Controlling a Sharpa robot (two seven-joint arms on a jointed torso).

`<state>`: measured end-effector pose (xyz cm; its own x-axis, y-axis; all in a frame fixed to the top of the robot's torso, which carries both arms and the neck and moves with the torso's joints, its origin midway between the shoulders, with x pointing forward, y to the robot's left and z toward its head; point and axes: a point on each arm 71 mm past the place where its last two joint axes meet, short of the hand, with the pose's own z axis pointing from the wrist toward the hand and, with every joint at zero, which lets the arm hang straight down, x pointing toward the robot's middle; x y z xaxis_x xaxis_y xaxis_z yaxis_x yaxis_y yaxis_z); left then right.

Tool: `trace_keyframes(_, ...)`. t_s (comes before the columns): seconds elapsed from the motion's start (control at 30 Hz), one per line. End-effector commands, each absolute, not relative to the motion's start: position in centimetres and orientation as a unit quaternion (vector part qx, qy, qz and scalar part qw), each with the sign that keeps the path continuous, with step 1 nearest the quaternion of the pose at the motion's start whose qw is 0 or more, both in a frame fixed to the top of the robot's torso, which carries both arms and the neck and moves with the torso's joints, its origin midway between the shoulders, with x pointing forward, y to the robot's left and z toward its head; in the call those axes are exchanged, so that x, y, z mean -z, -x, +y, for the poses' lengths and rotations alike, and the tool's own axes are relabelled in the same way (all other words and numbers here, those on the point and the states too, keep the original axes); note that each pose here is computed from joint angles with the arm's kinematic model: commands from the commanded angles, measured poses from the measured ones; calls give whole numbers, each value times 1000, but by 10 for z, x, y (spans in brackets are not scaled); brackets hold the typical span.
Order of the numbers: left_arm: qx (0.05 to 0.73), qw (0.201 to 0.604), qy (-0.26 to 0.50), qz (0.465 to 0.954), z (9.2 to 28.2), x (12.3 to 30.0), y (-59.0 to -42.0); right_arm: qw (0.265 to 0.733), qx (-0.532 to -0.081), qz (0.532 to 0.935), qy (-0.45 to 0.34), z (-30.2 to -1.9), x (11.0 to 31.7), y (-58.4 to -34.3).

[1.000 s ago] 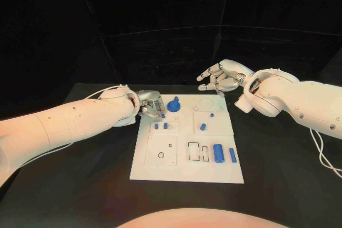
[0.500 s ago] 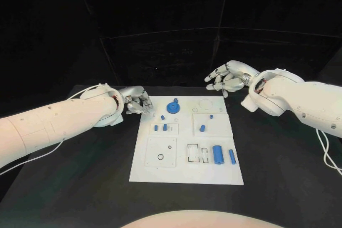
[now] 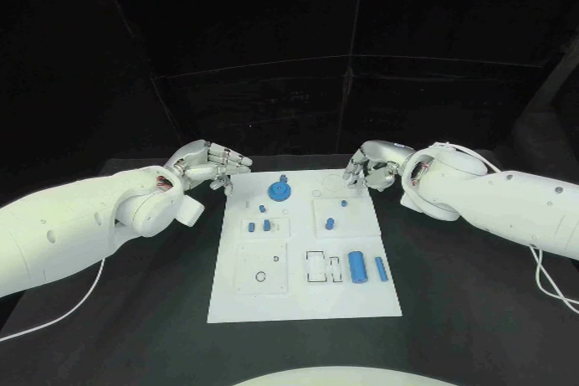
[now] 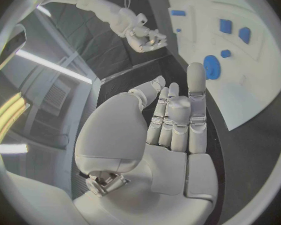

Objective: Assemble the parts on the task board

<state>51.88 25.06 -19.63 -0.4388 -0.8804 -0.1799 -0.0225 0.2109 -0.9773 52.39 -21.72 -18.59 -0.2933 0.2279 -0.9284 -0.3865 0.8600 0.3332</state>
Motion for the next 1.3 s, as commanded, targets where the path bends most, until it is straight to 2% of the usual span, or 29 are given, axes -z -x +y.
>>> trace_keyframes(0.03,589,371,441,566,252,190,-518,616,-188,758,99,-219,191,-521)
trace_keyframes(0.47,609,358,462,537,245,189,-511,590,-182,775,131,-203,211,-505)
trace_keyframes(1.3,612,351,456,543,239,190,-510,572,-190,785,143,-186,225,-505)
